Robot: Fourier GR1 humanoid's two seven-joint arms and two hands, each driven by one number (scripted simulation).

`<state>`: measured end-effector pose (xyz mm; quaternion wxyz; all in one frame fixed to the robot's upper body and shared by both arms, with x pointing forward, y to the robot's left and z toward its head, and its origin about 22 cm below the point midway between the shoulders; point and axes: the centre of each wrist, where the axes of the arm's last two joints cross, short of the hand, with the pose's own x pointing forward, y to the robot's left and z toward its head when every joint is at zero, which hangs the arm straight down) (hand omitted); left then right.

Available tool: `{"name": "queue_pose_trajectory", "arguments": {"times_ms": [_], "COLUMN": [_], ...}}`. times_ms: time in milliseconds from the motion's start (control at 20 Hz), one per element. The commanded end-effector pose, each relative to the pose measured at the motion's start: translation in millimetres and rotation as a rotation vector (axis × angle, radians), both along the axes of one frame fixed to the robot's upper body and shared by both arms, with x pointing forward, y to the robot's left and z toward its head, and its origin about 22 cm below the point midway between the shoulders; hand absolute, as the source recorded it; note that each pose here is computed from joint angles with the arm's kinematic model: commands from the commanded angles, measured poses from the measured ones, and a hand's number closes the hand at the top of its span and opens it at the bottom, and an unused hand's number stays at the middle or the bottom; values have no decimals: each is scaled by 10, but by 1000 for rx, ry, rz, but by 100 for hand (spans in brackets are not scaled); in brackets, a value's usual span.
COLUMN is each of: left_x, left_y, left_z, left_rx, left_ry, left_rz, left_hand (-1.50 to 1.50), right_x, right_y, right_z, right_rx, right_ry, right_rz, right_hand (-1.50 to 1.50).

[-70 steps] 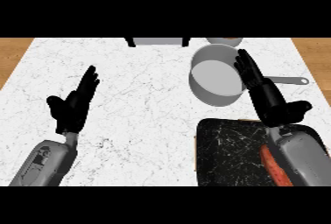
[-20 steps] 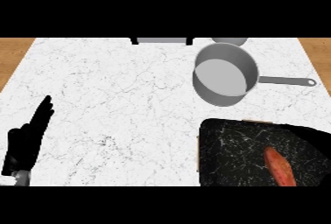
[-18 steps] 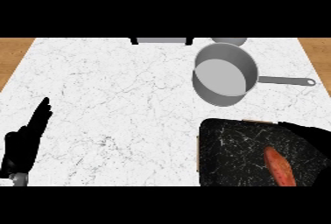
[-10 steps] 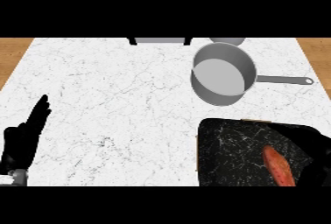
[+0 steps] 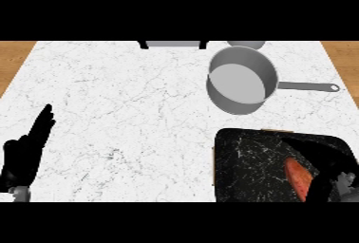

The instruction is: Pick the sweet potato from the tray and place it in the pot

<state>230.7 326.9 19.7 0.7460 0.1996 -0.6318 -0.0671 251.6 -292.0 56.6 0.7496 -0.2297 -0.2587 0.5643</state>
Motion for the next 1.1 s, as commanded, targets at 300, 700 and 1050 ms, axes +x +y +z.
{"name": "queue_pose_trajectory", "arguments": {"times_ms": [300, 700, 1050], "left_x": [197, 90, -32], "left_y": [29, 63, -33], "left_z": [-18, -98, -1], "left_rx": [-2, 3, 3], "left_ry": [-11, 4, -1], "left_rz": [8, -17, 14], "left_hand": [0, 0, 0], "right_x": [-92, -20, 22], "right_y": [-109, -112, -55], "right_z": [-112, -349, -199], "right_rx": [-7, 20, 30], "right_ry": [15, -16, -9], "right_rz": [-24, 111, 92], "right_hand": [-150, 150, 150]}}
